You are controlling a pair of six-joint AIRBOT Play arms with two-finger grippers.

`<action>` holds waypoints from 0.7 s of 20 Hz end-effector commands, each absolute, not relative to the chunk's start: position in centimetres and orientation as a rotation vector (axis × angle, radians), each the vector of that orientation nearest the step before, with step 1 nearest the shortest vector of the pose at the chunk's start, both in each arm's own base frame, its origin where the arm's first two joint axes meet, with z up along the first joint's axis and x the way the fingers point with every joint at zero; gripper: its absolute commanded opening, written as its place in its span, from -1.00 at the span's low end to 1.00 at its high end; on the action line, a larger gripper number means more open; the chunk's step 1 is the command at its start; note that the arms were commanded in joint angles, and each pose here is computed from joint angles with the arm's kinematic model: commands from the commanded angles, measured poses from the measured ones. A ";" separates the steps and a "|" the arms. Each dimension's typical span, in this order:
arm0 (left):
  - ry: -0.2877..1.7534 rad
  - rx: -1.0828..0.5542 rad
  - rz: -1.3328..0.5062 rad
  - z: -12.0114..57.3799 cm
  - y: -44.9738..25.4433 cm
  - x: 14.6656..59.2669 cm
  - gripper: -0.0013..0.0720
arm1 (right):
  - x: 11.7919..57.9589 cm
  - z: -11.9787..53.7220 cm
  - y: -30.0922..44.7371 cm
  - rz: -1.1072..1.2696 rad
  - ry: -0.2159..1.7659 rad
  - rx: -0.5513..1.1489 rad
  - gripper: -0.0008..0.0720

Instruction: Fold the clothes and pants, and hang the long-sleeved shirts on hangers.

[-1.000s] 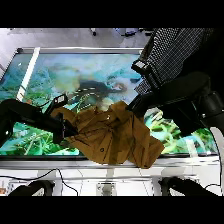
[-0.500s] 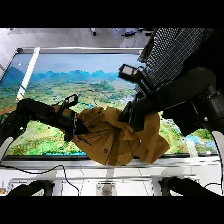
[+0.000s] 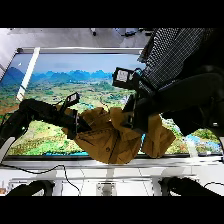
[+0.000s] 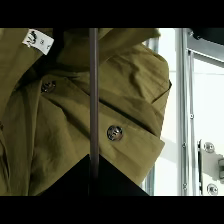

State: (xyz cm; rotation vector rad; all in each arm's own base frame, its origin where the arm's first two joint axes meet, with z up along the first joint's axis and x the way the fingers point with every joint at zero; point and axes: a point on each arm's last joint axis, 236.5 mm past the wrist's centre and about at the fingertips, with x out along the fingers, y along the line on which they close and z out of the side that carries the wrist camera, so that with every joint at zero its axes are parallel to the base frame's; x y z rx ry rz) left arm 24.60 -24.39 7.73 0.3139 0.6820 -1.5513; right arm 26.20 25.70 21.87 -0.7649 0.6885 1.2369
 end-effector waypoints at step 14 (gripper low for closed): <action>0.677 0.308 -1.556 7.9 -24.5 24.5 -0.88 | 34.3 12.1 28.8 1.212 0.712 -0.851 -0.91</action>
